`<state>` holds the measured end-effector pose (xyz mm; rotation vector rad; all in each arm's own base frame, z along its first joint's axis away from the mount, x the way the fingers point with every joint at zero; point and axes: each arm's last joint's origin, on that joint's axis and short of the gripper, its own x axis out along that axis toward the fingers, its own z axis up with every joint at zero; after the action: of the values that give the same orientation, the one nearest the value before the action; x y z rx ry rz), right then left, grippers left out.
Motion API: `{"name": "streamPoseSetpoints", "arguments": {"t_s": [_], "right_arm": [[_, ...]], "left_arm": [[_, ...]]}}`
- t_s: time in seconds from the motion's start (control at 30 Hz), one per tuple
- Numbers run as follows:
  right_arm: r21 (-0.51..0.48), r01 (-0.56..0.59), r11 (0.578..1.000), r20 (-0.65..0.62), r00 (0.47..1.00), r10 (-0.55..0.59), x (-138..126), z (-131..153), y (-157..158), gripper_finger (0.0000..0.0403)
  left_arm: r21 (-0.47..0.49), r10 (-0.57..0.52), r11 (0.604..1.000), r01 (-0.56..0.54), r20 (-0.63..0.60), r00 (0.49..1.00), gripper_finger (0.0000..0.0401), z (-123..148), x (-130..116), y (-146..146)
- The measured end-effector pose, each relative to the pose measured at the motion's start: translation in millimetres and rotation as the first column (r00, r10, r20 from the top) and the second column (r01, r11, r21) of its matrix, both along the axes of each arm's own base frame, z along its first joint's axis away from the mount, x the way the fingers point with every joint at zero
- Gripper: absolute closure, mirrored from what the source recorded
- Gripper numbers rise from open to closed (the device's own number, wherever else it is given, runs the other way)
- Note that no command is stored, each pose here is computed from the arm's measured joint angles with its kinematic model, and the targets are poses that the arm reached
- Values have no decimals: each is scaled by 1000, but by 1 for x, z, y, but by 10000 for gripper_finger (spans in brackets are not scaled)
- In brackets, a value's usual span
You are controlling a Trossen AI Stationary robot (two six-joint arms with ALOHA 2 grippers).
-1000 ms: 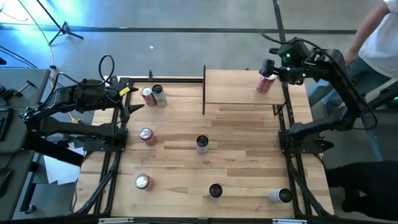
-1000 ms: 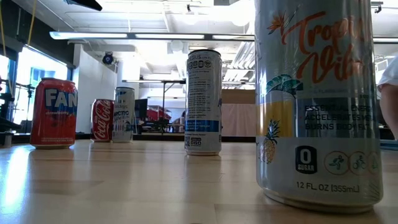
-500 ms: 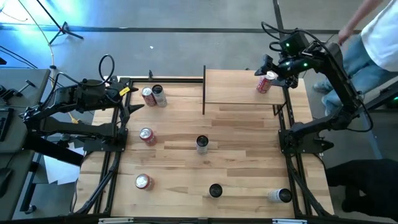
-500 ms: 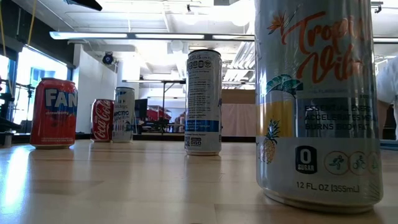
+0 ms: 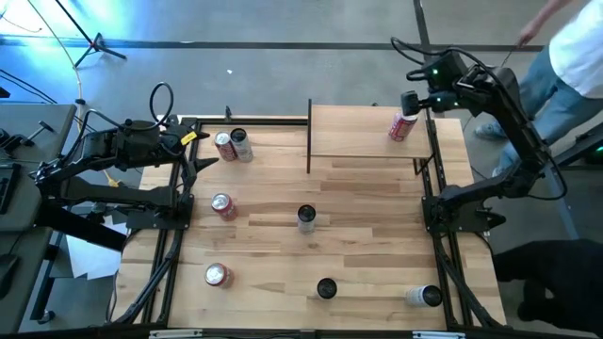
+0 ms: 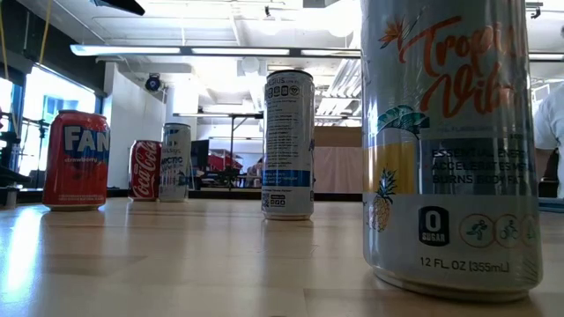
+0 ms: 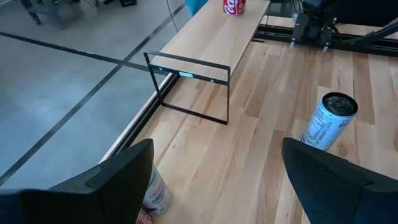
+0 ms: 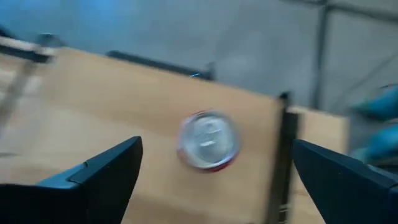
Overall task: Place canned beverage on shelf
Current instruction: Put the red soda can on the shelf
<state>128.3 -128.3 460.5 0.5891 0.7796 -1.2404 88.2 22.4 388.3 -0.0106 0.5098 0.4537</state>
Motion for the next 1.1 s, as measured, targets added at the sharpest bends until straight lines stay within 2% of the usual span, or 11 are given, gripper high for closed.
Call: {"name": "streamPoseSetpoints", "arguments": {"t_s": [0.13, 0.23, 0.33, 0.53, 0.73, 0.83, 0.9, 0.97, 1.03, 1.1], "right_arm": [[-77, 78, 994, -123, 989, -87, -7, -7, -5, 3], [-129, 189, 974, -149, 967, -207, -15, -11, -8, 3], [-205, 307, 930, -144, 930, -338, -21, -11, -10, 3], [-331, 457, 825, -59, 863, -502, -24, -7, -14, 3], [-491, 491, 720, 39, 837, -545, -15, 4, -14, 3], [-540, 483, 689, 81, 845, -528, -13, 12, -14, 3], [-560, 462, 688, 89, 859, -504, -14, 18, -13, 3], [-561, 416, 715, 71, 885, -460, -16, 23, -12, 3], [-520, 365, 773, 49, 916, -399, -19, 22, -12, 3], [-436, 338, 834, 46, 934, -355, -25, 17, -10, 3]], "left_arm": [[0, 0, 1000, 0, 0, 1000, 66, 0, 0, 0], [0, 0, 1000, 0, 0, 1000, 66, 0, 0, 0], [0, 0, 1000, 0, 0, 1000, 66, 0, 0, 0], [0, 0, 1000, 0, 0, 1000, 66, 0, 0, 0], [0, 0, 1000, 0, 0, 1000, 66, 0, 0, 0], [0, 0, 1000, 0, 0, 1000, 66, 0, 0, 0], [0, 0, 1000, 0, 0, 1000, 66, 0, 0, 0], [0, 0, 1000, 0, 0, 1000, 66, 0, 0, 0], [0, 0, 1000, 0, 0, 1000, 66, 0, 0, 0], [0, 0, 1000, 0, 0, 1000, 66, 0, 0, 0]]}}
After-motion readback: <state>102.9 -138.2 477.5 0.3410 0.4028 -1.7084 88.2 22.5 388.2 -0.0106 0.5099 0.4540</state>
